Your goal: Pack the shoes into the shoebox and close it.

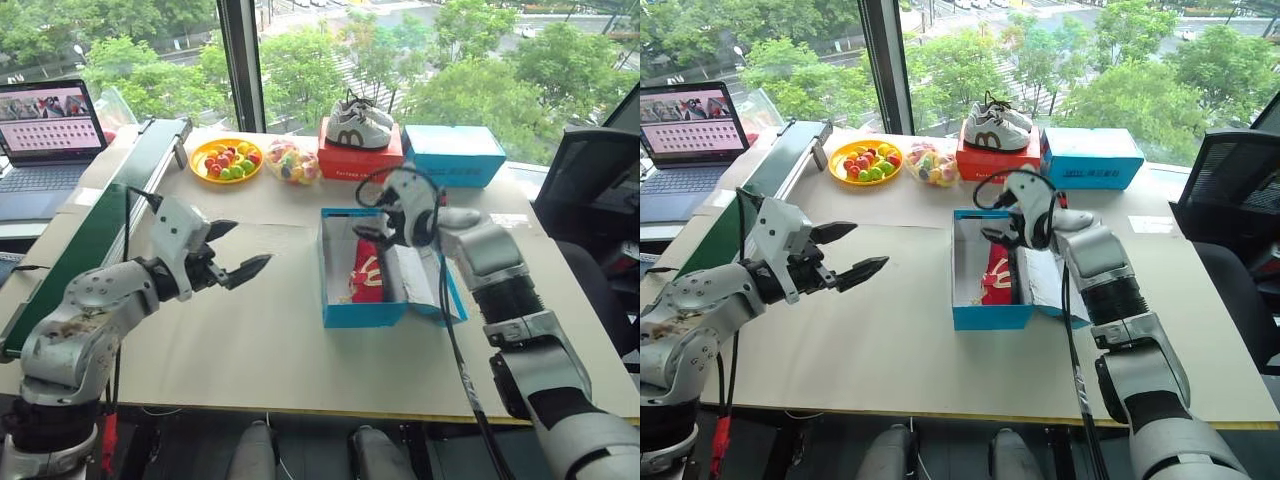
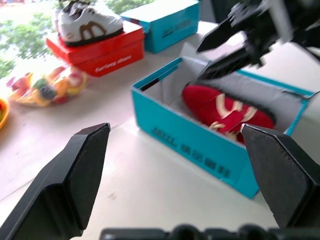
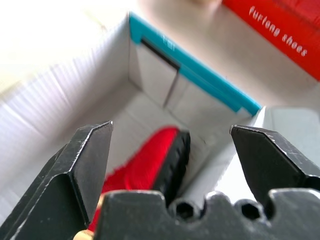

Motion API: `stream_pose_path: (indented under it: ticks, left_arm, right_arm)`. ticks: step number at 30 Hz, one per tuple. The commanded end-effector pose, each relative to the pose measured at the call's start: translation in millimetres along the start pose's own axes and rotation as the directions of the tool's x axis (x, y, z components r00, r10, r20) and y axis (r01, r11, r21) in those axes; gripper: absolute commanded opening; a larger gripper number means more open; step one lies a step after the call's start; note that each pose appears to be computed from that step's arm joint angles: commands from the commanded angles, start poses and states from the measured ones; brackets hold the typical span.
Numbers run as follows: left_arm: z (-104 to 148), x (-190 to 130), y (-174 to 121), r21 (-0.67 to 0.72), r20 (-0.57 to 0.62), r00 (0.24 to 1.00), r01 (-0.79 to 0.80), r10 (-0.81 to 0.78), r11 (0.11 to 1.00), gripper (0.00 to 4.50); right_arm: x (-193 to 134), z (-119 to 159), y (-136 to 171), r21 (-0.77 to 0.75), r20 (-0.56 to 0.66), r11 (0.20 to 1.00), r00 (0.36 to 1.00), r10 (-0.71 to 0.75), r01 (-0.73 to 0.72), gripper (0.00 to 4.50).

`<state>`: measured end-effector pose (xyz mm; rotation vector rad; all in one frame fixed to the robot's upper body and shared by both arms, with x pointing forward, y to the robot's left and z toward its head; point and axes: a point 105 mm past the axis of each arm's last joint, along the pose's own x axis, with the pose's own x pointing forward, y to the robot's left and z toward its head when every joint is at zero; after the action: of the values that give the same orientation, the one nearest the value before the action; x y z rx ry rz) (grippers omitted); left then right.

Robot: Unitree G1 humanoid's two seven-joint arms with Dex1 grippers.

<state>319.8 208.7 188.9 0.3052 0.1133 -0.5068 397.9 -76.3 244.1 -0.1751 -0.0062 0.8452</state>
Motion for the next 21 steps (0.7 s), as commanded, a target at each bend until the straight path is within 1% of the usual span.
stream_pose_path:
  ticks: [1, 3, 5, 6, 9, 13, 15, 19, 21]
  left_arm:
    - [-9, -18, 52, 0.037, -0.015, 0.967, -0.255, 0.256, 0.966, 4.5]
    - [-15, -26, 70, 0.02, -0.01, 0.939, -0.345, 0.345, 0.938, 4.5]
    - [-21, -34, 86, -0.018, 0.005, 0.905, -0.426, 0.426, 0.905, 4.5]
    - [-22, -38, 93, -0.045, 0.025, 0.887, -0.46, 0.461, 0.887, 4.5]
    - [-25, -49, 108, -0.084, 0.08, 0.83, -0.546, 0.552, 0.834, 4.5]
    - [-37, -62, 125, -0.105, 0.072, 0.771, -0.625, 0.633, 0.774, 4.5]
    - [-44, -68, 134, -0.115, 0.059, 0.747, -0.654, 0.662, 0.748, 4.5]
    - [-61, -80, 150, -0.174, 0.023, 0.707, -0.694, 0.707, 0.699, 4.5]
    - [-64, -82, 156, -0.2, 0.022, 0.698, -0.698, 0.716, 0.687, 4.5]
  right_arm:
    - [-12, 34, 26, -0.137, 0.147, 0.983, 0.979, 0.142, -0.122, 4.47]
    - [-12, 28, 40, -0.106, 0.151, 0.975, 0.966, 0.211, -0.197, 4.47]
    - [-14, 21, 61, -0.063, 0.168, 0.946, 0.931, 0.324, -0.317, 4.47]
    - [-14, 15, 68, -0.029, 0.175, 0.935, 0.919, 0.352, -0.353, 4.47]
    - [-7, -15, 91, -0.006, 0.126, 0.912, 0.904, 0.408, -0.41, 4.47]
    - [5, -33, 97, -0.016, 0.101, 0.927, 0.922, 0.373, -0.374, 4.47]
    - [7, -35, 100, -0.014, 0.109, 0.928, 0.922, 0.371, -0.372, 4.47]
    - [13, -38, 97, -0.031, 0.124, 0.952, 0.944, 0.305, -0.304, 4.47]
    - [14, -38, 97, -0.026, 0.133, 0.958, 0.949, 0.286, -0.285, 4.47]
